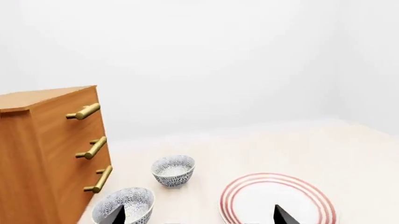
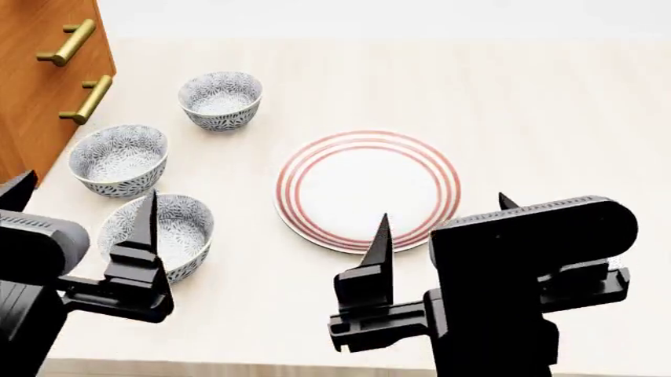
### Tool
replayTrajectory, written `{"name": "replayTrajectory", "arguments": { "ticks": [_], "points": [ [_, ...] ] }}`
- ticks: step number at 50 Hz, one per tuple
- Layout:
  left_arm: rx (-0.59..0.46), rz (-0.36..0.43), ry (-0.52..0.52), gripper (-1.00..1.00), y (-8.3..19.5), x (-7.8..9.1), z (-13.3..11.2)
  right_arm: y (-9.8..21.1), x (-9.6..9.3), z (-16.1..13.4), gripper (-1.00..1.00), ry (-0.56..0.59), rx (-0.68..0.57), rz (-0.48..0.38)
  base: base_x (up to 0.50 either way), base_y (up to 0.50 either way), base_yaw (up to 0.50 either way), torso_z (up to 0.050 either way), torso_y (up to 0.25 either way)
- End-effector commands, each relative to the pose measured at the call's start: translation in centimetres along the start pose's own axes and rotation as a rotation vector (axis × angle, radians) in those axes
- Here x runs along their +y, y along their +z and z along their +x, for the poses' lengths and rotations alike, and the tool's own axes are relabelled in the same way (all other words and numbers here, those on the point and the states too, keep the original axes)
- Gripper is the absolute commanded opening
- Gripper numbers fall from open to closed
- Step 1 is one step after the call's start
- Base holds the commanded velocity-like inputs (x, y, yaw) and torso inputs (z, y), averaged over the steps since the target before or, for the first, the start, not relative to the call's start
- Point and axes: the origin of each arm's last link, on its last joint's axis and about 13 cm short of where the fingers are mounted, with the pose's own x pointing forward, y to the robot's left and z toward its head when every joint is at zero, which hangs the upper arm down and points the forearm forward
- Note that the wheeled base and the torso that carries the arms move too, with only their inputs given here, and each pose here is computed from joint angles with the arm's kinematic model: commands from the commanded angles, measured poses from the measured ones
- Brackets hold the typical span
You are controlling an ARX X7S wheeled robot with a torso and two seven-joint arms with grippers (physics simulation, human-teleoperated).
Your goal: Put the bowl at the front on the plate.
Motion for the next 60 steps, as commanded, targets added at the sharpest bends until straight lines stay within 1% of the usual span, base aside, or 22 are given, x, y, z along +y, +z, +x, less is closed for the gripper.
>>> {"name": "replayTrajectory", "arguments": {
  "ticks": [1, 7, 13, 17, 23, 33, 36, 40, 48, 60],
  "points": [
    [-0.055, -0.001, -0.032, 1.00, 4.8, 0.1, 0.8, 4.5, -1.5, -0.5, 1.00, 0.000, -0.038, -0.089, 0.00, 0.00, 0.00, 0.000, 0.000],
    [-0.066, 0.007, -0.022, 1.00, 6.6, 0.2, 2.1, 6.8, -2.3, -0.4, 1.00, -0.010, -0.039, -0.107, 0.00, 0.00, 0.00, 0.000, 0.000],
    [-0.076, -0.003, -0.044, 1.00, 8.7, 0.2, 2.1, 8.4, -2.6, -0.3, 1.00, -0.007, -0.046, -0.124, 0.00, 0.00, 0.00, 0.000, 0.000],
    [-0.119, 0.011, -0.054, 1.00, 10.3, 0.1, 2.1, 9.3, -2.9, -0.3, 1.00, -0.007, -0.051, -0.134, 0.00, 0.00, 0.00, 0.000, 0.000],
    [-0.155, 0.003, -0.070, 1.00, 12.6, 0.0, 2.1, 11.3, -3.4, -0.3, 1.00, -0.019, -0.075, -0.165, 0.00, 0.00, 0.00, 0.000, 0.000],
    [-0.177, -0.014, -0.066, 1.00, 14.7, 0.1, 2.3, 13.0, -3.7, -0.4, 1.00, -0.018, -0.089, -0.202, 0.00, 0.00, 0.00, 0.000, 0.000],
    [-0.178, -0.016, -0.062, 1.00, 15.0, 0.2, 2.4, 13.2, -3.8, -0.4, 1.00, -0.016, -0.085, -0.211, 0.00, 0.00, 0.00, 0.000, 0.000],
    [-0.180, 0.005, -0.066, 1.00, 14.9, 0.0, 2.3, 13.3, -3.9, -0.4, 1.00, -0.020, -0.077, -0.215, 0.00, 0.00, 0.00, 0.000, 0.000],
    [-0.181, 0.002, -0.062, 1.00, 14.7, 0.1, 2.3, 13.2, -3.8, -0.2, 1.00, -0.004, -0.050, -0.226, 0.01, 0.00, 0.00, 0.000, 0.000],
    [-0.173, 0.007, -0.067, 1.00, 14.3, 0.1, 2.3, 13.1, -3.8, -0.2, 1.00, -0.013, -0.032, -0.224, 0.18, 0.00, 0.00, 0.000, 0.000]
  ]
}}
